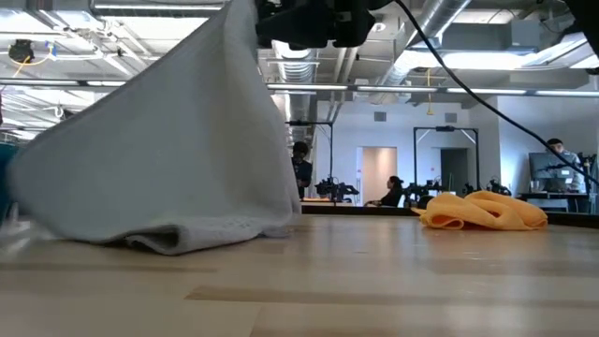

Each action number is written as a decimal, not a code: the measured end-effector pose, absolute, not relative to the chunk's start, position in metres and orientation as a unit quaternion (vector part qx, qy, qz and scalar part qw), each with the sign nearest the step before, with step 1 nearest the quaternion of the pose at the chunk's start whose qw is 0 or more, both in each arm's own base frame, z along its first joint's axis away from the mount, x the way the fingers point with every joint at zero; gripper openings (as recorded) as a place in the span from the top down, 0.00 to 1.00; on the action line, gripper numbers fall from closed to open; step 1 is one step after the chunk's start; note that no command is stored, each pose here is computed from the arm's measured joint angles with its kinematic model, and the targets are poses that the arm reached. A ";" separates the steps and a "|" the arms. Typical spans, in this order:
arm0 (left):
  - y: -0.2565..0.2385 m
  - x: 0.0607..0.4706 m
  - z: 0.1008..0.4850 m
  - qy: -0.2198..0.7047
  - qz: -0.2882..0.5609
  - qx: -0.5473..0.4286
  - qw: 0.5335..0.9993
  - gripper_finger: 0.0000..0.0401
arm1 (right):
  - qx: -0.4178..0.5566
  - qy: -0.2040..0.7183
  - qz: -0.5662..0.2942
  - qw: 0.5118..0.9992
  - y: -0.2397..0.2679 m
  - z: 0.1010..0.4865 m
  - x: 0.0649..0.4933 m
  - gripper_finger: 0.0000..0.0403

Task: Fold microfiber towels
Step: Fold the gray microfiber towel

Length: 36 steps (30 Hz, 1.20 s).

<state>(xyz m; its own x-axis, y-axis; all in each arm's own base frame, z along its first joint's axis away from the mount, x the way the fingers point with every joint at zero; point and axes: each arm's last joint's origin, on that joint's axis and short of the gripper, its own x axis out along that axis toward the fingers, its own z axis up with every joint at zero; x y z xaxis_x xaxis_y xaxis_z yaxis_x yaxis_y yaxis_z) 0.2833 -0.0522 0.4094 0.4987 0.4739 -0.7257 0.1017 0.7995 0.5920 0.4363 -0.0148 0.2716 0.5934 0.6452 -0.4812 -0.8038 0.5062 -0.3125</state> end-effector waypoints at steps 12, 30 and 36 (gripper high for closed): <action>-0.043 0.282 0.428 0.460 0.138 0.298 0.825 1.00 | -0.243 0.186 0.441 0.844 -0.008 0.265 0.432 0.39; -0.037 0.256 0.452 0.476 0.192 0.285 0.810 1.00 | -0.200 0.289 0.440 0.826 -0.017 0.253 0.417 0.39; -0.036 0.256 0.452 0.470 0.210 0.293 0.806 1.00 | -0.183 0.302 0.443 0.824 -0.011 0.245 0.415 0.39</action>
